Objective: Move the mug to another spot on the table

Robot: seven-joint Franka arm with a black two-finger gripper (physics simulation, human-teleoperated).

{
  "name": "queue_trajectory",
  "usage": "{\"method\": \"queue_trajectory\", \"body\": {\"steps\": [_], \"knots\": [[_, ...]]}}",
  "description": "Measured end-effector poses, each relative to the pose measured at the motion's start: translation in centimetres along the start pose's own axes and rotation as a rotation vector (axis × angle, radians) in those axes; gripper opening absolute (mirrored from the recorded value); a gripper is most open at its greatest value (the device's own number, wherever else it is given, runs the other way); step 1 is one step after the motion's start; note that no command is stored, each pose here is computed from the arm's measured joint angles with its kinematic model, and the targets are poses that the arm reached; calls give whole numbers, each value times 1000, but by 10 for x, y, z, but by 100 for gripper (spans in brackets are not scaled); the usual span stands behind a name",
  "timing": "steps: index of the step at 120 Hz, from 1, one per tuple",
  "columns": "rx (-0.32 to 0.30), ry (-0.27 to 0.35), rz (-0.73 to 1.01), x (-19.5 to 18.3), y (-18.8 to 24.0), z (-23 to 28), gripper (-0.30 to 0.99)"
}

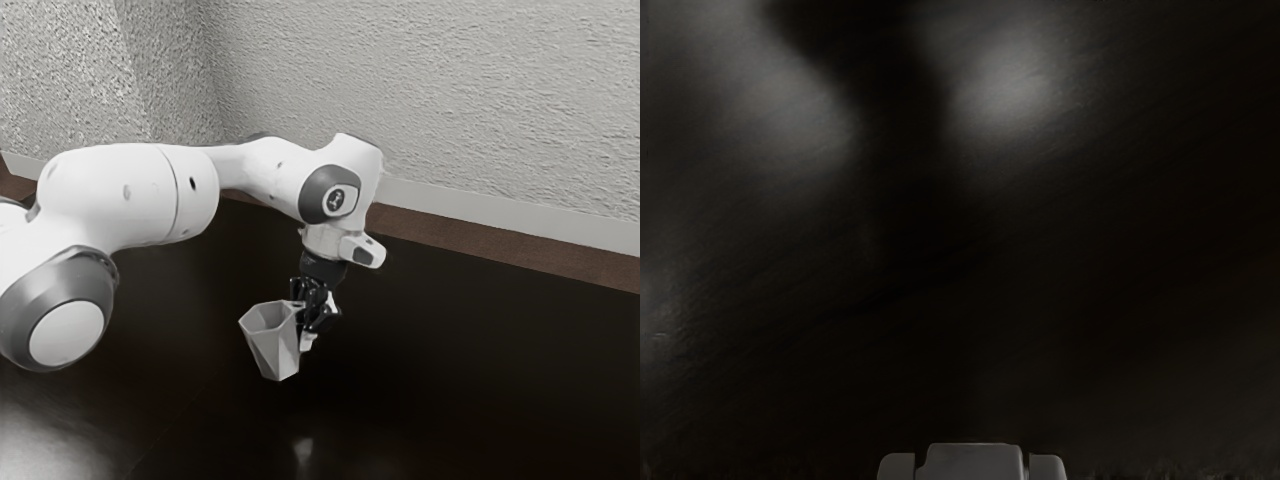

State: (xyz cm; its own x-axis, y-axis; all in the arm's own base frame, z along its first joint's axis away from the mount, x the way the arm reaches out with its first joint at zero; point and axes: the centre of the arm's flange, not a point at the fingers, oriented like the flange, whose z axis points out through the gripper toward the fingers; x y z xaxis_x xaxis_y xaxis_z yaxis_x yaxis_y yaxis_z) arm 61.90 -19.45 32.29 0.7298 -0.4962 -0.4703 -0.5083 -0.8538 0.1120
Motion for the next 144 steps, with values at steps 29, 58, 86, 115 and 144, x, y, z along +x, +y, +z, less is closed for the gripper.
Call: {"method": "queue_trajectory", "body": {"steps": [29,58,86,115,144], "knots": [[-23,17,-48,-25,-36,-19,-6],[15,25,-123,-45,-86,-30,-7],[66,22,-163,-29,-122,-27,-7],[50,-20,-191,-15,-154,8,-8],[48,-29,-193,8,-166,28,-8]]}}
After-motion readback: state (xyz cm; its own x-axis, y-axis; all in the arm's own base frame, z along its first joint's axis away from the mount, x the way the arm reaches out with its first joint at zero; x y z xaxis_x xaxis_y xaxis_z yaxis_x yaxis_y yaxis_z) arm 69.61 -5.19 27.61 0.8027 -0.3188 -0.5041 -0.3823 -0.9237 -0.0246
